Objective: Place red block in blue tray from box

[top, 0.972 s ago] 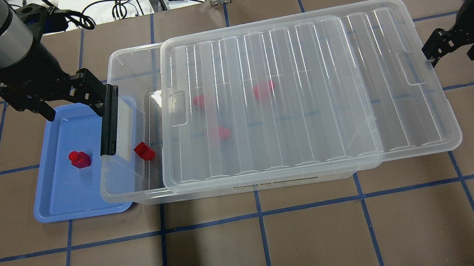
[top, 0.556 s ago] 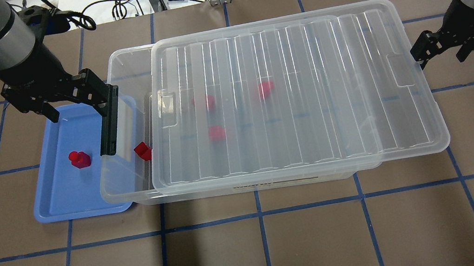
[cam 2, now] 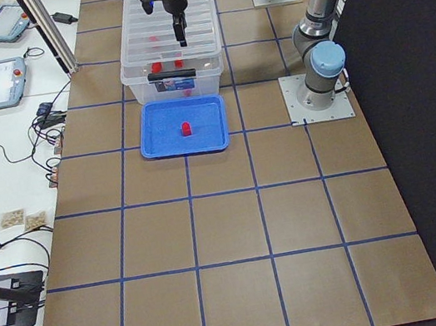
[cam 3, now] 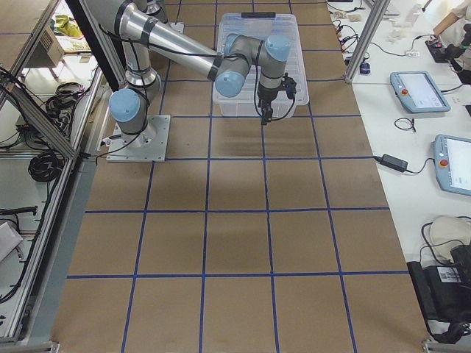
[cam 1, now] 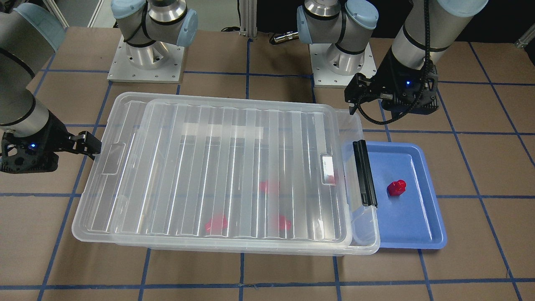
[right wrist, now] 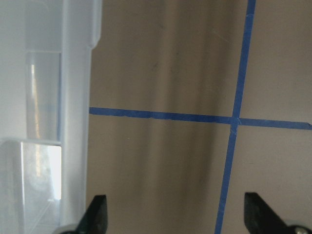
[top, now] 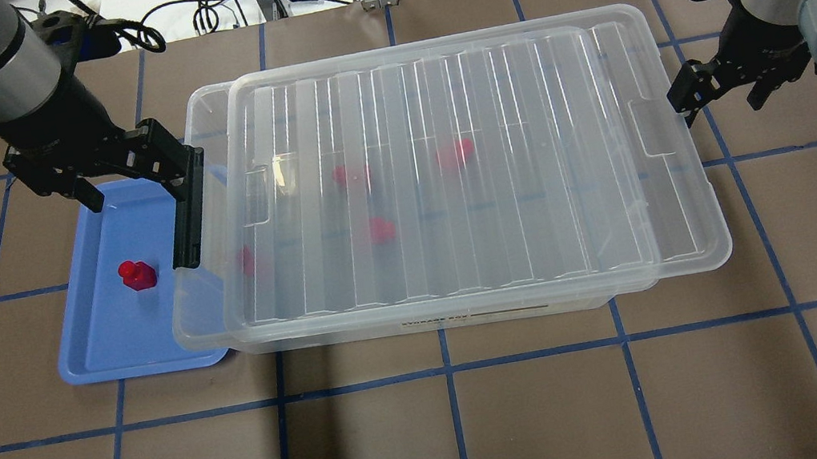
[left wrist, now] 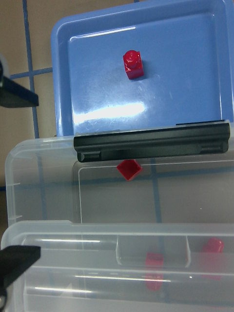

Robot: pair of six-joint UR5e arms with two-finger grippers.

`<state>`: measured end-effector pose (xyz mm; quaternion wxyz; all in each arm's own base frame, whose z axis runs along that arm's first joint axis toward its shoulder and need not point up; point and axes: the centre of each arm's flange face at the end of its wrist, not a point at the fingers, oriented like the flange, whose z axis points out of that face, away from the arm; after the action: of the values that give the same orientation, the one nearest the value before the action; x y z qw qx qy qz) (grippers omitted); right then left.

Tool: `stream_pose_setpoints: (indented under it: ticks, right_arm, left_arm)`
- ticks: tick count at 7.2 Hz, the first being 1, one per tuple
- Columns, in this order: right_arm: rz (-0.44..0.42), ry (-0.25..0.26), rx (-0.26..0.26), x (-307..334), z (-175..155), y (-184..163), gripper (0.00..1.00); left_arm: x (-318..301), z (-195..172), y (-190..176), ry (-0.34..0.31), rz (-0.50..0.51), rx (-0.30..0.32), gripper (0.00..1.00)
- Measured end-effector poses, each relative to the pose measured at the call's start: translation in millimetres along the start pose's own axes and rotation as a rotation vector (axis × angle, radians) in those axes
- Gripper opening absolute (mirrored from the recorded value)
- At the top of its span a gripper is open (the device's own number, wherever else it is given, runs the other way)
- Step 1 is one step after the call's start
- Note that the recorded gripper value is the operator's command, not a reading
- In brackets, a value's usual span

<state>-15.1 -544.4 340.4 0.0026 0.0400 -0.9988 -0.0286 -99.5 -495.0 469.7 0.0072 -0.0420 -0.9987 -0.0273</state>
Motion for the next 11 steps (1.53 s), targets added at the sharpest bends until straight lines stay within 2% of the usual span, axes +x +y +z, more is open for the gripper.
stream_pose_setpoints:
  ticks: [2, 4, 7, 9, 11]
  right_arm:
    - [0.008, -0.001, 0.003, -12.2, -0.4, -1.2, 1.0]
    - [0.003, 0.003, 0.007, -25.6, -1.0, -3.0, 1.0]
    - [-0.004, 0.008, 0.017, -26.1, -4.8, -5.7, 1.0]
    - [-0.01, 0.029, 0.055, -20.1, -33.9, -10.8, 1.0]
    - [-0.005, 0.039, 0.084, -22.9, -92.4, 0.7, 1.0]
  left_arm:
    - [0.5, -1.1, 0.4, 0.003, -0.005, 0.003, 1.0]
    - [3.9, -3.2, 1.2, 0.033, -0.028, 0.012, 1.0]
    - [2.1, -4.5, 3.3, 0.014, -0.041, 0.01, 1.0]
    - [2.0, -4.6, 3.5, 0.013, -0.063, 0.01, 1.0]
    - [1.7, -4.7, 3.5, 0.012, -0.071, 0.01, 1.0]
